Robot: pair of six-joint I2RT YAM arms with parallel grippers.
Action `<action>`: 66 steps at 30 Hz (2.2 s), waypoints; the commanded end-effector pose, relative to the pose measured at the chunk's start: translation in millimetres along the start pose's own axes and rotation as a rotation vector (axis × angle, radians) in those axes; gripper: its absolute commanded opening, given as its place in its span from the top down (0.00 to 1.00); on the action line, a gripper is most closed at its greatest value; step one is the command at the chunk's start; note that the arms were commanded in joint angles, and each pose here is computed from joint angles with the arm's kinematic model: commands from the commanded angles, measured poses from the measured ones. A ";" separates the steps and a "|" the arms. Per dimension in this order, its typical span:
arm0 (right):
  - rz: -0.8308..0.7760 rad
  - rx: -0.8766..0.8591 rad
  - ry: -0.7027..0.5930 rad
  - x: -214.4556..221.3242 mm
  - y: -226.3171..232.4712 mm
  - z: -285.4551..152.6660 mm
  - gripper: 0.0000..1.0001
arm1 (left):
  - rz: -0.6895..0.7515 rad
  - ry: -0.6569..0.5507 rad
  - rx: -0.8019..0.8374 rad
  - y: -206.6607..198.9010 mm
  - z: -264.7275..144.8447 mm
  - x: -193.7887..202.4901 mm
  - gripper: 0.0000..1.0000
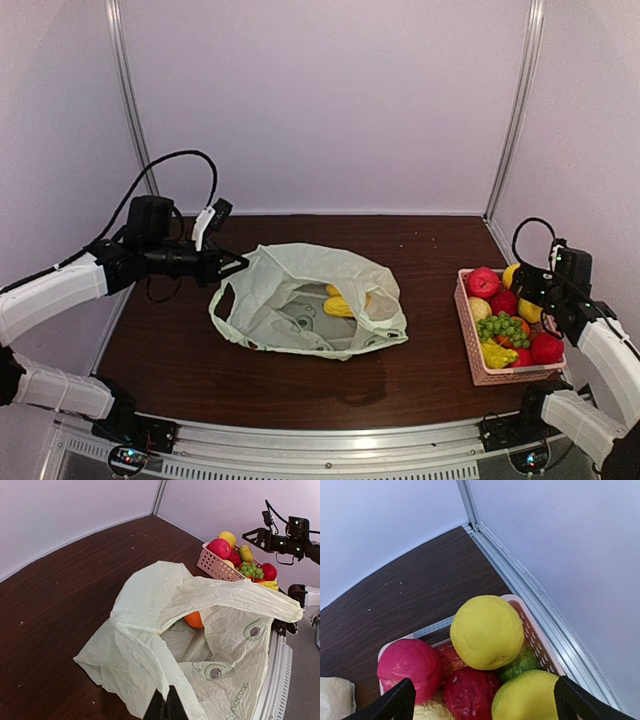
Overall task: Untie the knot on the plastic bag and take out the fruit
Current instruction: Place the fake fruit in the bin, then adjust the bag opening for the takeout bag.
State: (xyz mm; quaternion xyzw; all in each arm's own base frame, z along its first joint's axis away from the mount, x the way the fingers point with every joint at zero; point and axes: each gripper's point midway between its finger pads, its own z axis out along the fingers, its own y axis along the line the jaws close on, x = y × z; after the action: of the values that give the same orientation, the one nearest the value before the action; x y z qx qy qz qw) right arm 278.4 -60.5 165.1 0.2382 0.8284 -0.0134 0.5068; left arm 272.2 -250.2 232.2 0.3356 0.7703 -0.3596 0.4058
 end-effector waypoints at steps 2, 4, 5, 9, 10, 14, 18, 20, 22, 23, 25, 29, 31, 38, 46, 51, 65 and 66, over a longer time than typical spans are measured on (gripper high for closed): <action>-0.033 -0.239 0.016 -14.6 46.5 -14.1 0.04 | 0.047 -0.053 0.006 -4.8 -5.3 -17.8 1.00; -0.059 -0.296 0.020 -18.2 61.0 -21.4 0.04 | 0.046 -0.053 0.005 -4.4 -5.0 -17.8 1.00; -0.072 -0.325 0.019 -20.6 68.3 -25.8 0.04 | 0.046 -0.055 0.004 -4.4 -5.2 -18.1 1.00; -0.115 -0.510 0.004 -28.3 107.4 -50.4 0.03 | 0.048 -0.061 0.004 -4.8 -5.8 -18.9 1.00; -0.131 -0.581 0.003 -27.3 121.8 -59.8 0.02 | 0.048 -0.062 0.004 -4.7 -5.8 -19.0 1.00; -0.163 -0.767 -0.056 -36.7 157.2 -95.6 0.01 | 0.047 -0.062 0.000 -4.2 -6.1 -18.8 1.00; -0.169 -0.890 -0.103 -47.3 176.1 -125.4 0.00 | 0.049 -0.065 -0.001 -4.4 -6.6 -19.7 1.00; -0.174 -0.956 -0.092 -47.5 185.7 -137.1 0.00 | 0.050 -0.065 0.002 -4.9 -6.8 -19.6 1.00; -0.183 -1.012 -0.066 -45.6 195.7 -146.7 0.00 | 0.050 -0.065 0.001 -4.9 -6.9 -19.6 1.00; -0.191 -1.034 -0.053 -43.8 200.8 -150.6 0.00 | 0.049 -0.065 0.000 -4.8 -6.9 -19.8 1.00; -0.207 -1.073 -0.032 -40.5 211.9 -159.2 0.01 | 0.050 -0.065 0.000 -4.7 -6.9 -19.7 1.00; -0.260 -1.117 0.002 -30.7 237.8 -171.6 0.01 | 0.048 -0.064 -0.002 -4.3 -6.8 -19.2 1.00; -0.309 -1.112 0.022 -22.7 252.1 -176.0 0.02 | 0.049 -0.064 -0.003 -4.1 -6.7 -19.1 1.00; -0.487 -1.110 0.081 10.2 300.2 -193.8 0.06 | 0.050 -0.064 -0.002 -4.2 -6.5 -19.1 1.00; -0.699 -1.107 0.158 72.1 331.8 -217.4 0.06 | 0.053 -0.068 -0.012 -4.0 -9.0 -20.3 1.00; -0.808 -1.061 0.209 107.1 328.6 -220.2 0.08 | 0.050 -0.067 -0.008 -4.3 -8.3 -20.4 1.00; -0.775 -0.889 0.165 113.9 321.0 -197.1 0.69 | 0.041 -0.086 -0.016 -9.3 -18.1 -26.1 1.00; -0.760 -0.903 0.157 111.5 323.7 -199.4 0.75 | 0.031 -0.102 -0.005 -12.7 -20.6 -27.5 1.00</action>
State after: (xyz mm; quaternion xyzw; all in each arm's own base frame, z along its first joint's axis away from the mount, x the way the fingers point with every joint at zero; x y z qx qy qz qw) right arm 190.8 328.4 231.9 -0.3527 0.8106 0.1964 0.4243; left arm 270.3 -248.0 240.6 0.3342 0.7655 -0.3582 0.4171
